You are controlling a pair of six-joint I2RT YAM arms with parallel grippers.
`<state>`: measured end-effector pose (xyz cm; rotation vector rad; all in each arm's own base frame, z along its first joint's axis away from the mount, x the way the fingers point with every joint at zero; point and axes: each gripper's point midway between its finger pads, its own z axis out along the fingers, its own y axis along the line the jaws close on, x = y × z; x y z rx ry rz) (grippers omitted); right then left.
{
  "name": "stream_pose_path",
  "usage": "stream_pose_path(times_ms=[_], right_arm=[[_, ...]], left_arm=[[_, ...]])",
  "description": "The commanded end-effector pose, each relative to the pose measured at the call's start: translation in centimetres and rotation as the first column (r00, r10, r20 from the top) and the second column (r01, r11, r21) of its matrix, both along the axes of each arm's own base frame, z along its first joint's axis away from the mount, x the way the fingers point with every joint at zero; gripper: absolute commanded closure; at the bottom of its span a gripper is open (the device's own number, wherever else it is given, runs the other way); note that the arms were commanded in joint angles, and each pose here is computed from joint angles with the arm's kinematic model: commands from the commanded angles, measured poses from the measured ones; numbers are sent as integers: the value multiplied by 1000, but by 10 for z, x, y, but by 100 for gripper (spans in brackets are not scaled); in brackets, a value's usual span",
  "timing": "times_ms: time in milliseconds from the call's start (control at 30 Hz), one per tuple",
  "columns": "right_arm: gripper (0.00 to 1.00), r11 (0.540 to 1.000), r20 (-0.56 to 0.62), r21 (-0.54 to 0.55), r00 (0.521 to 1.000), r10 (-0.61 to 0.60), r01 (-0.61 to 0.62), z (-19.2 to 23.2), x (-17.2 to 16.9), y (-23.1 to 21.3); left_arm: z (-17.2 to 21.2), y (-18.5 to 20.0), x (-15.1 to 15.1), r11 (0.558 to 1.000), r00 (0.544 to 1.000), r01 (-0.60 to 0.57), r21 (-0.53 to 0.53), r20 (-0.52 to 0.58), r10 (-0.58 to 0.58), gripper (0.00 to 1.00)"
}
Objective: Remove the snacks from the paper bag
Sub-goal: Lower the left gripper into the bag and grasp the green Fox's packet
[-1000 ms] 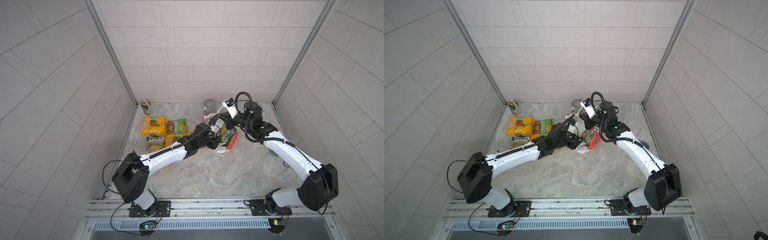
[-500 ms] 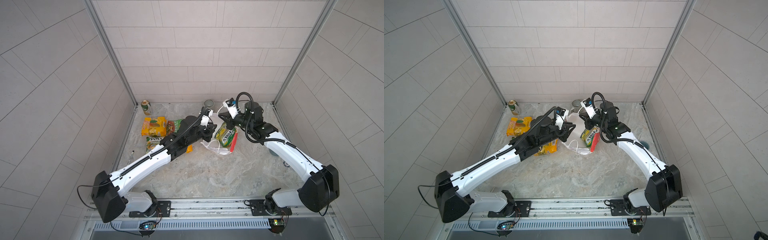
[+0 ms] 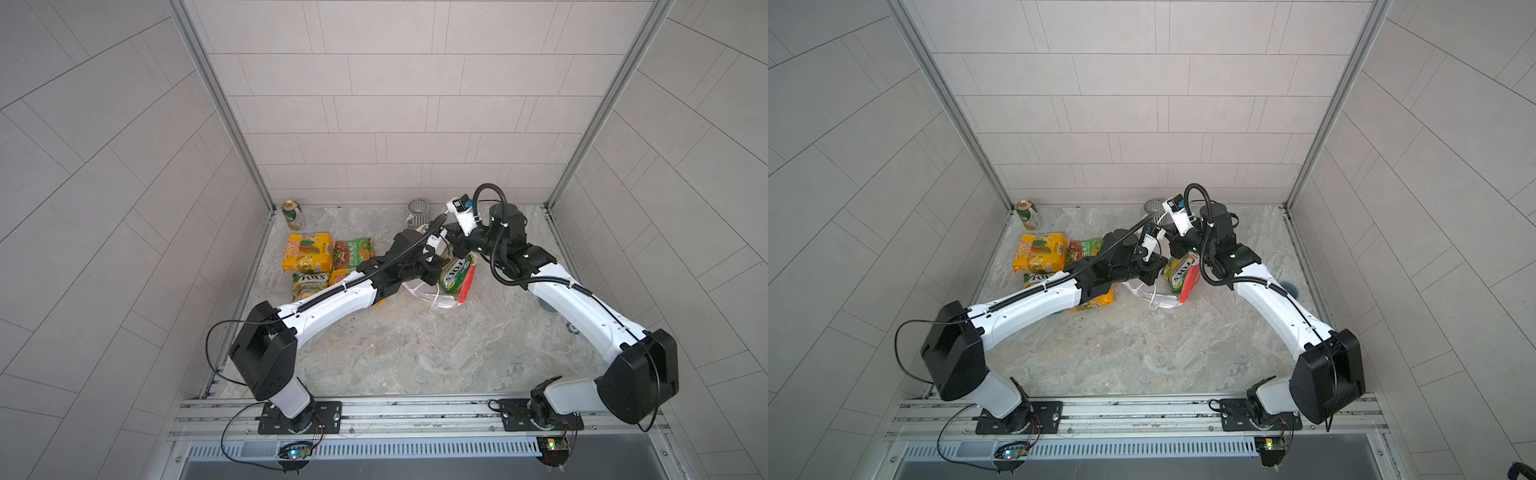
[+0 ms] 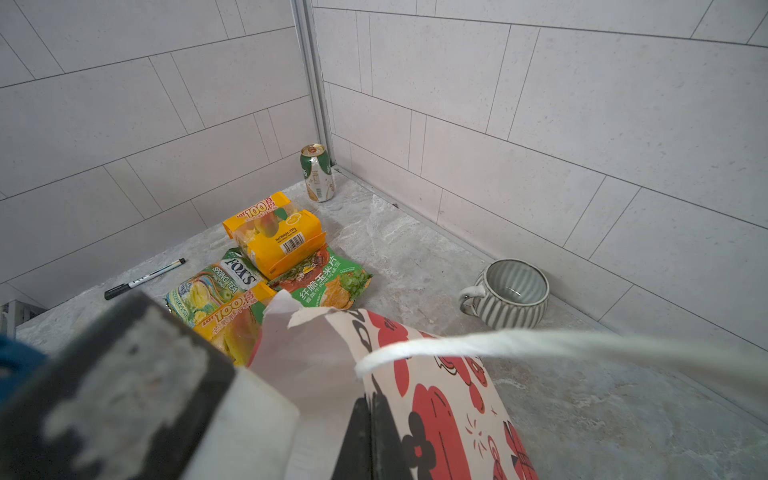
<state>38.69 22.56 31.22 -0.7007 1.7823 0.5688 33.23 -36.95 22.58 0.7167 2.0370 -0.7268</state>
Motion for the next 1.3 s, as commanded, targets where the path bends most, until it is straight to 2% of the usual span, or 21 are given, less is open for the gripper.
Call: stream_pose_path(times_ms=[0,67,133,200,267,433,567,767,1000,1267], right_arm=[[97,999,92,46,996,6,-10,34,-5,2],[97,999,92,46,996,7,-12,33,-5,2],[97,999,90,46,996,3,-7,31,-4,1],[97,999,88,45,996,3,-7,30,-3,2],[97,999,88,51,996,5,-10,31,-3,3],[97,998,87,60,996,13,-18,32,-2,5],[97,998,86,65,996,13,-18,33,-2,5],[97,996,87,80,996,23,-30,36,-4,7],[97,996,82,82,996,30,-36,34,-3,9],[97,996,77,81,996,32,-38,33,-3,10]], left_arm=[[-12,-10,7,1000,1000,0,-13,-3,0,88],[-22,-16,7,1000,1000,15,-25,-25,-16,83],[-34,-19,6,999,998,20,-39,-50,-22,62],[-39,-21,5,998,998,16,-57,-57,-20,56],[-44,-22,7,998,998,1,-63,-63,-5,45],[-59,-25,10,1000,998,1,-24,-70,-3,38],[-77,-32,9,1000,996,15,6,-89,-15,36],[-100,-35,14,999,994,-17,48,-103,22,25],[-119,-35,30,994,991,-94,56,-94,99,28],[-130,-35,48,987,986,-144,77,-75,150,54]])
